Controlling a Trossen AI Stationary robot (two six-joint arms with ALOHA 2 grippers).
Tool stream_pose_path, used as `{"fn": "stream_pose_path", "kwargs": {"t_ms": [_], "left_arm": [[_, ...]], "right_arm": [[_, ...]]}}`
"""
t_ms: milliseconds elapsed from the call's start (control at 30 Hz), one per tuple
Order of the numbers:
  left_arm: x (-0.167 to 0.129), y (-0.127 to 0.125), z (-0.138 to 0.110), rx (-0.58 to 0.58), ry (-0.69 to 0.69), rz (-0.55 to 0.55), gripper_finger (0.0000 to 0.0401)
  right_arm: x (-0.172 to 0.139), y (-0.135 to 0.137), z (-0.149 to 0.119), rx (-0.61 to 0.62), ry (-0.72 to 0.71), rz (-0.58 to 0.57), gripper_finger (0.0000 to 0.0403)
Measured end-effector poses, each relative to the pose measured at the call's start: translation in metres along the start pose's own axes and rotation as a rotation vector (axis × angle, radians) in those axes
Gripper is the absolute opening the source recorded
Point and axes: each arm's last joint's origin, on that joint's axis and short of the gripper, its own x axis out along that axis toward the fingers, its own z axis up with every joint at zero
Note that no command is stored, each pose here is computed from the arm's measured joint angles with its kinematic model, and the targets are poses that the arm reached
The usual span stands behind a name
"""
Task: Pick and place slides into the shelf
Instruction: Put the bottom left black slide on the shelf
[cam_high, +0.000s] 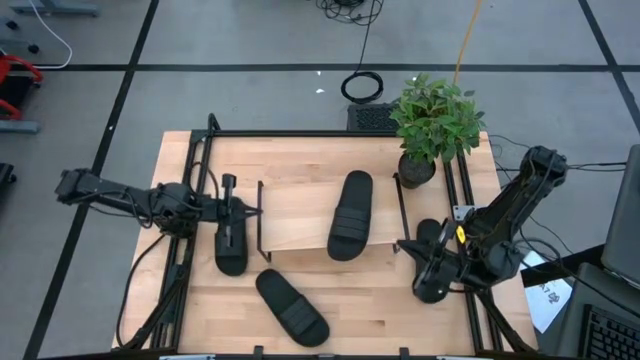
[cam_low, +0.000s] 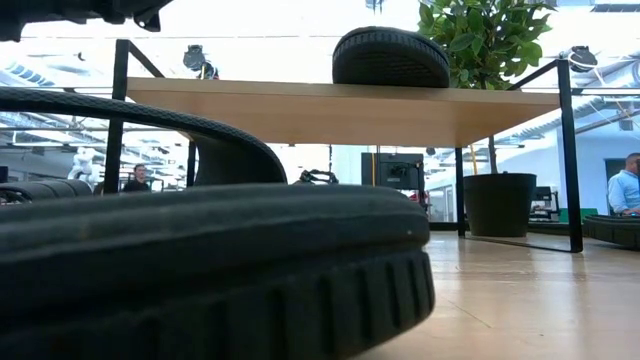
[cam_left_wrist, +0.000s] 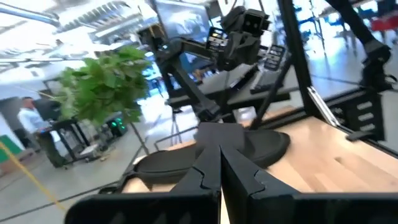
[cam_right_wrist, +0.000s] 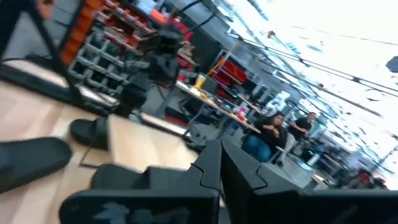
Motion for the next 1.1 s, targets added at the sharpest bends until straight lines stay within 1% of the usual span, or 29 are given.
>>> {"fn": "stream_pose_path", "kwargs": {"t_ms": [67, 200, 267, 400, 533, 600, 700, 767, 833, 867, 967, 1000, 1033, 1067, 1100], "left_arm": [[-0.002, 0.001, -0.004, 0.0, 0.018, 0.049, 0.0], [-0.005, 0.004, -0.005, 0.012, 0.041, 0.139, 0.0002], [-0.006, 0.005, -0.004, 0.01, 0.042, 0.169, 0.0001], [-0.006, 0.005, -0.005, 0.022, 0.053, 0.181, 0.0005], [-0.006, 0.005, -0.005, 0.056, 0.056, 0.181, 0.0007], [-0.006, 0.006, -0.004, 0.071, 0.051, 0.183, 0.0005], [-0.006, 0.006, -0.004, 0.08, 0.046, 0.186, 0.0001], [-0.006, 0.006, -0.004, 0.077, 0.047, 0.185, 0.0004], [-0.006, 0.006, -0.004, 0.077, 0.047, 0.185, 0.0007], [-0.006, 0.006, -0.004, 0.077, 0.047, 0.186, 0.0007], [-0.006, 0.006, -0.004, 0.07, 0.05, 0.184, 0.0002], [-0.006, 0.006, -0.004, 0.067, 0.05, 0.184, 0.0001], [-0.006, 0.006, -0.004, 0.066, 0.051, 0.184, 0.0002], [-0.006, 0.006, -0.004, 0.065, 0.051, 0.183, 0.0004], [-0.006, 0.006, -0.004, 0.063, 0.052, 0.183, 0.0006]], "right_arm": [[0.007, -0.004, 0.006, -0.025, 0.019, -0.025, 0.0], [0.026, -0.005, 0.018, -0.136, 0.112, -0.088, 0.0], [0.032, -0.006, 0.027, -0.137, 0.126, -0.099, 0.0], [0.036, -0.014, 0.048, -0.095, 0.126, -0.112, 0.0], [0.038, -0.018, 0.056, -0.085, 0.123, -0.105, 0.0], [0.043, -0.015, 0.058, -0.097, 0.128, -0.106, 0.0], [0.051, -0.003, 0.065, -0.107, 0.082, -0.04, 0.0], [0.057, 0.007, 0.073, -0.081, 0.022, 0.043, 0.0], [0.062, 0.013, 0.082, 0.027, -0.052, 0.155, 0.0], [0.064, 0.014, 0.086, 0.097, -0.092, 0.248, 0.0], [0.073, 0.014, 0.093, 0.348, -0.244, 0.662, 0.0], [0.076, 0.014, 0.093, 0.401, -0.28, 0.783, 0.0], [0.08, 0.017, 0.091, 0.423, -0.292, 0.865, 0.0], [0.086, 0.02, 0.088, 0.431, -0.288, 0.901, 0.0], [0.092, 0.023, 0.084, 0.43, -0.262, 0.894, 0.0]]}}
